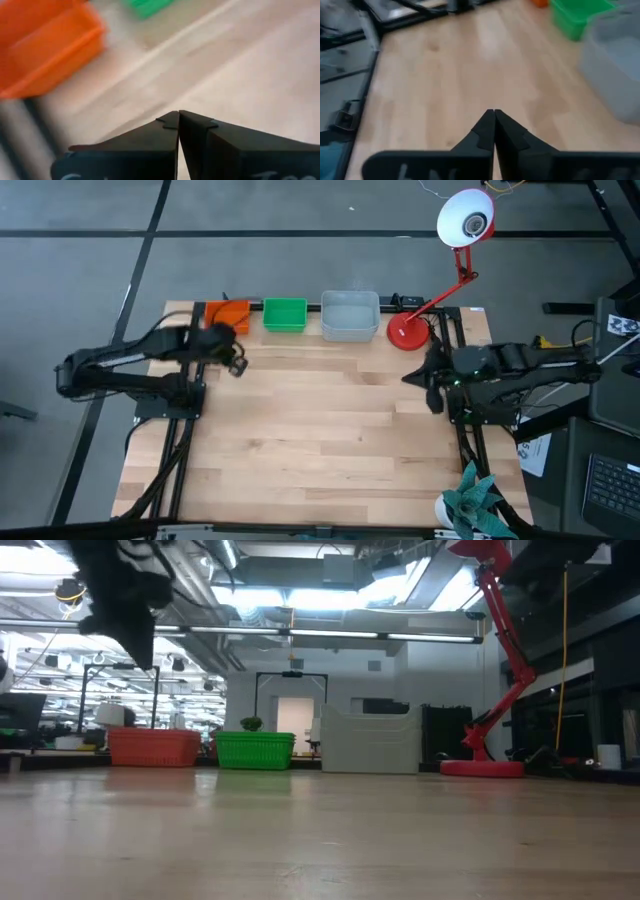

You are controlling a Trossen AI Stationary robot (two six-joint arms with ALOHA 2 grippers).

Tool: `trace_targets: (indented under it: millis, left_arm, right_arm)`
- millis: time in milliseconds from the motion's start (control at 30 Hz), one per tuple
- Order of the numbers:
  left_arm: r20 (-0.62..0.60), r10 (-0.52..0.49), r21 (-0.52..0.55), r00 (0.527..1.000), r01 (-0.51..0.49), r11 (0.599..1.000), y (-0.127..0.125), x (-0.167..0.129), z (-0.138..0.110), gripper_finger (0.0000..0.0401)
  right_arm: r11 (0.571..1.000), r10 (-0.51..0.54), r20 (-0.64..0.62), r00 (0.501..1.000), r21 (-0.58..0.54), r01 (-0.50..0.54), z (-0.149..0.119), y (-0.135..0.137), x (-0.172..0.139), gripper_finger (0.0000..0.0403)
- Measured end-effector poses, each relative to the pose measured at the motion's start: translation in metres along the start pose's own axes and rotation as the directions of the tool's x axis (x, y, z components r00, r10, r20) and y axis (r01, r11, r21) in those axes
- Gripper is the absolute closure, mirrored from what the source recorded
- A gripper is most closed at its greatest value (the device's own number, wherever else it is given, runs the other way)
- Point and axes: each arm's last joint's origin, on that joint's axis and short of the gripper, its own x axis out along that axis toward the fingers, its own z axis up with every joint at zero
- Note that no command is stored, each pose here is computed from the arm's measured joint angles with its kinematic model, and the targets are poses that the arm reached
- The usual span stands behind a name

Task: Stack baskets by color
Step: Return to Home Position

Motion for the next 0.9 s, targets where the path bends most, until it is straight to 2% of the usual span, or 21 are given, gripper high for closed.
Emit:
trace_targets:
  millis: [100, 200, 267, 367, 467, 600, 700, 833, 900]
  left_arm:
    - [0.155, -0.206, 0.028, 0.966, 0.204, 0.979, -0.013, -0.004, -0.021, 0.0399]
    - [0.282, -0.346, 0.19, 0.895, 0.302, 0.934, -0.024, 0.003, -0.041, 0.04]
    - [0.343, -0.401, 0.271, 0.849, 0.32, 0.908, -0.028, 0.013, -0.056, 0.04]
    - [0.397, -0.453, 0.323, 0.798, 0.341, 0.883, -0.026, 0.032, -0.081, 0.04]
    - [0.437, -0.529, 0.391, 0.728, 0.375, 0.84, -0.025, 0.041, -0.095, 0.04]
    - [0.445, -0.58, 0.508, 0.683, 0.341, 0.791, -0.021, 0.046, -0.106, 0.04]
    - [0.46, -0.592, 0.512, 0.662, 0.347, 0.786, -0.017, 0.047, -0.109, 0.04]
    - [0.423, -0.669, 0.576, 0.611, 0.388, 0.719, -0.014, 0.045, -0.113, 0.04]
    - [0.435, -0.684, 0.58, 0.586, 0.398, 0.71, -0.013, 0.042, -0.112, 0.04]
  right_arm:
    - [0.993, 0.111, 0.045, 0.993, -0.037, -0.109, -0.009, 0.007, 0.014, 0.0396]
    - [0.976, 0.199, 0.106, 0.974, -0.105, -0.188, -0.015, 0.015, 0.02, 0.0396]
    - [0.965, 0.244, 0.128, 0.961, -0.131, -0.228, -0.022, 0.02, 0.024, 0.0396]
    - [0.951, 0.285, 0.194, 0.939, -0.177, -0.253, -0.036, 0.024, 0.03, 0.0396]
    - [0.942, 0.316, 0.238, 0.919, -0.195, -0.273, -0.042, 0.024, 0.026, 0.0396]
    - [0.919, 0.368, 0.256, 0.894, -0.244, -0.309, -0.051, 0.023, 0.017, 0.0396]
    - [0.904, 0.389, 0.259, 0.884, -0.292, -0.312, -0.064, 0.019, 0.017, 0.0396]
    - [0.886, 0.441, 0.35, 0.826, -0.315, -0.339, -0.077, 0.014, 0.016, 0.0396]
    - [0.873, 0.469, 0.383, 0.796, -0.342, -0.349, -0.082, 0.013, 0.015, 0.0396]
